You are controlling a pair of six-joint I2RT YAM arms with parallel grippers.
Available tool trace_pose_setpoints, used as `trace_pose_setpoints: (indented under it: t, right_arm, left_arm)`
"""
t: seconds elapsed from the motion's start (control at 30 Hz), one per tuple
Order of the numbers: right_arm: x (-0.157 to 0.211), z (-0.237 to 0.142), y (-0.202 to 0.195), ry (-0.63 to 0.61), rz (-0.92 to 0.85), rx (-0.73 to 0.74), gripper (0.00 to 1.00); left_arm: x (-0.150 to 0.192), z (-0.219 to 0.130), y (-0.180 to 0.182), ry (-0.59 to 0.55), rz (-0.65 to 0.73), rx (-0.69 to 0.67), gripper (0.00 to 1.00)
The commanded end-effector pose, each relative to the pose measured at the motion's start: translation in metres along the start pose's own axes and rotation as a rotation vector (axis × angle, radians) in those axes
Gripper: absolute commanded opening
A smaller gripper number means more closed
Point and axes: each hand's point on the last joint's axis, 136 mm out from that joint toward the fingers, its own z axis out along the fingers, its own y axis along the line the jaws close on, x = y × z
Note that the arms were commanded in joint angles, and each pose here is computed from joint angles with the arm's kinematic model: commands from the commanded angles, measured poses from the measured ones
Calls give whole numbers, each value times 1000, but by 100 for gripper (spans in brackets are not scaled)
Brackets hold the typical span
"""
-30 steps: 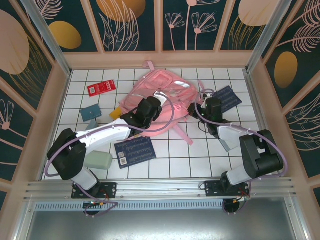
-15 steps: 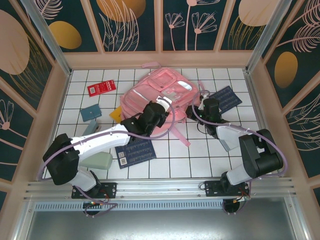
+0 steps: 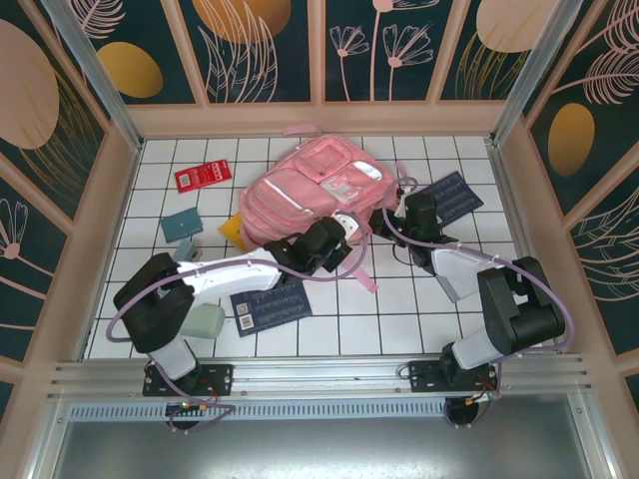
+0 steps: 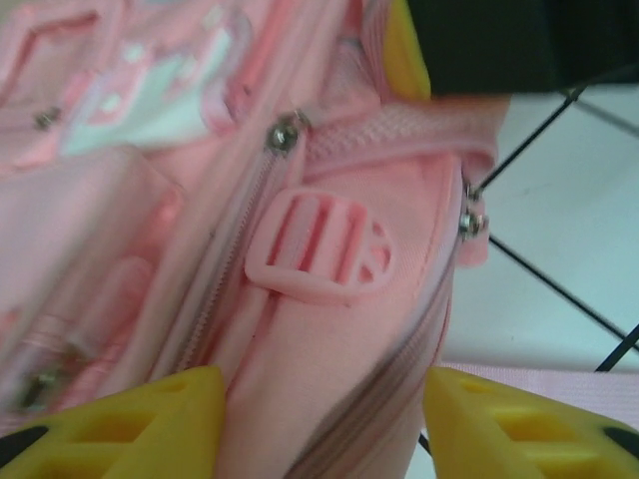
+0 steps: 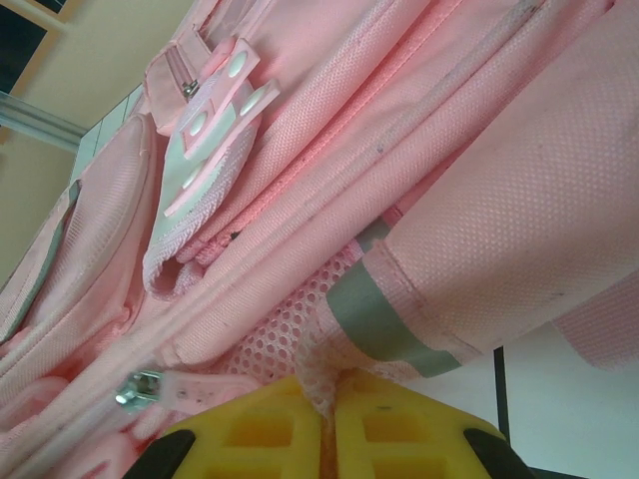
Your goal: Pack the student bag
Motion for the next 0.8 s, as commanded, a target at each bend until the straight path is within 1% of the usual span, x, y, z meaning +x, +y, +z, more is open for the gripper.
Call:
trace_pose_setpoints:
  t: [0.0,0.17,0.2,0.23,0.27,0.3,0.33,0.37,0.4,0.47,0.5,0.53,0.7,0.77]
  right_arm:
    - [-13,0,30,-13,-52,-95,10]
    - [-13,0,31,-8,-55,-95,11]
    - [-13,-1,31,-8,-56,-96,11]
    - [-13,0,31,-8,-57,-95,11]
    - [-14,-1,31,-9,-58,-94,11]
    - [-14,-1,32,-10,-60,-93,12]
    - [-14,-1,32,-11,-62,-92,15]
    - [-13,-1,31,-8,-65,-90,19]
    - [-14,-2,31,-10,-69,-89,25]
    - [-13,-5,30,-12,-79,-85,38]
    - [-11,-7,30,-13,-86,-89,43]
    - [-10,-9,29,-19,-90,-87,46]
    - [-5,-36,23,-101,-115,-83,48]
    - [0,-50,24,-147,-139,-109,48]
  left_arm:
    - [2,10,-3,25,36,-21,62]
    - [13,23,-5,56,73,-44,67]
    - [15,24,-5,61,80,-56,66]
    - [18,27,-2,65,84,-76,63]
    - [19,29,1,70,87,-102,58]
    - [20,29,3,72,91,-117,50]
    - [19,30,5,70,93,-128,40]
    - [18,29,7,64,87,-135,28]
    - [15,27,7,54,81,-136,19]
    - [7,22,9,24,59,-136,2]
    - [3,19,10,10,51,-134,0]
    - [-3,16,10,-8,41,-130,0]
    - [-23,6,8,-57,-1,-96,0]
    - [-28,5,5,-67,-16,-72,0]
